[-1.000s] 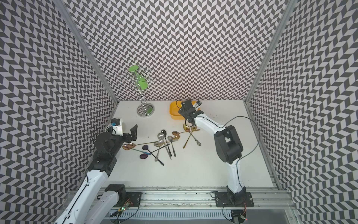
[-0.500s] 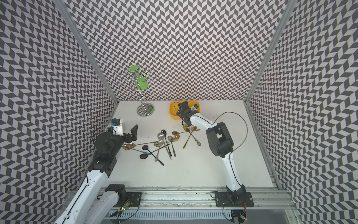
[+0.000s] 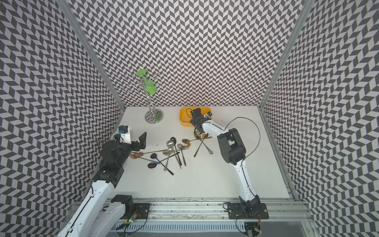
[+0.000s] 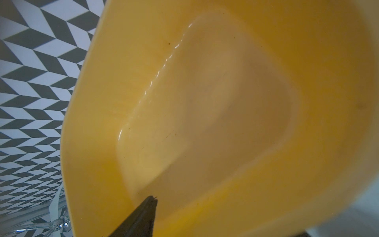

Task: Put the spoon into the storage box
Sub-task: Pick up the storage box at the center of the board.

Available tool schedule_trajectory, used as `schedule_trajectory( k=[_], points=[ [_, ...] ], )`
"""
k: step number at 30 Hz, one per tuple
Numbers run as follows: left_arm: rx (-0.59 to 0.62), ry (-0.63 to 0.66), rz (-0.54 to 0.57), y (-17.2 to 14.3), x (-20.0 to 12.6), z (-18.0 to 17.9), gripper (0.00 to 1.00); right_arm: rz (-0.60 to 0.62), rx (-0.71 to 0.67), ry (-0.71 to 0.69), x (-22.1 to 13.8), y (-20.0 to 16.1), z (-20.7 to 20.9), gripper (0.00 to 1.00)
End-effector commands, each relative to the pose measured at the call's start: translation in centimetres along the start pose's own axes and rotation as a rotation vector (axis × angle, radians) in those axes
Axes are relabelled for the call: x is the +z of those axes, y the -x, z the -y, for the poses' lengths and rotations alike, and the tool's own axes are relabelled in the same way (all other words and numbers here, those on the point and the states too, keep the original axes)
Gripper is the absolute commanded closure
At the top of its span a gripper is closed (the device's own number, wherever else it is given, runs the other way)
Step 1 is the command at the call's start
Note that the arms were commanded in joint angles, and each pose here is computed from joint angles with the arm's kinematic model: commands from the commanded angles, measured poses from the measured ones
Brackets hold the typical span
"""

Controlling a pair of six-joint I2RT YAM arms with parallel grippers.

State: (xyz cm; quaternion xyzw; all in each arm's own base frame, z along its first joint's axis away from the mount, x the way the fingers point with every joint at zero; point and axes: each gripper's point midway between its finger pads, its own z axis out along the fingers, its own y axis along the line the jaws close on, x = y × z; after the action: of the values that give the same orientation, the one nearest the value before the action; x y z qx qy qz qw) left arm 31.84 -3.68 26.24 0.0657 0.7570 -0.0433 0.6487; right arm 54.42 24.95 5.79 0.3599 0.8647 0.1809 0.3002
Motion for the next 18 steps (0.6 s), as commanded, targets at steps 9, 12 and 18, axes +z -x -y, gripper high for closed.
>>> schedule_trajectory(
  k=[9, 12, 18],
  points=[
    [0.015, 0.002, 0.050, 1.2, -0.5, 0.1, 0.00, 0.059, 0.000, -0.002, 0.0, 1.7, 0.3, 0.55],
    [0.016, -0.001, 0.052, 1.3, -0.5, 0.3, 0.00, 0.072, 0.013, -0.001, -0.3, 2.6, 0.7, 0.65],
    [0.019, -0.003, 0.054, 1.3, -0.6, 0.4, 0.00, 0.098, 0.043, 0.001, -1.1, 4.2, 1.7, 0.79]
  ],
)
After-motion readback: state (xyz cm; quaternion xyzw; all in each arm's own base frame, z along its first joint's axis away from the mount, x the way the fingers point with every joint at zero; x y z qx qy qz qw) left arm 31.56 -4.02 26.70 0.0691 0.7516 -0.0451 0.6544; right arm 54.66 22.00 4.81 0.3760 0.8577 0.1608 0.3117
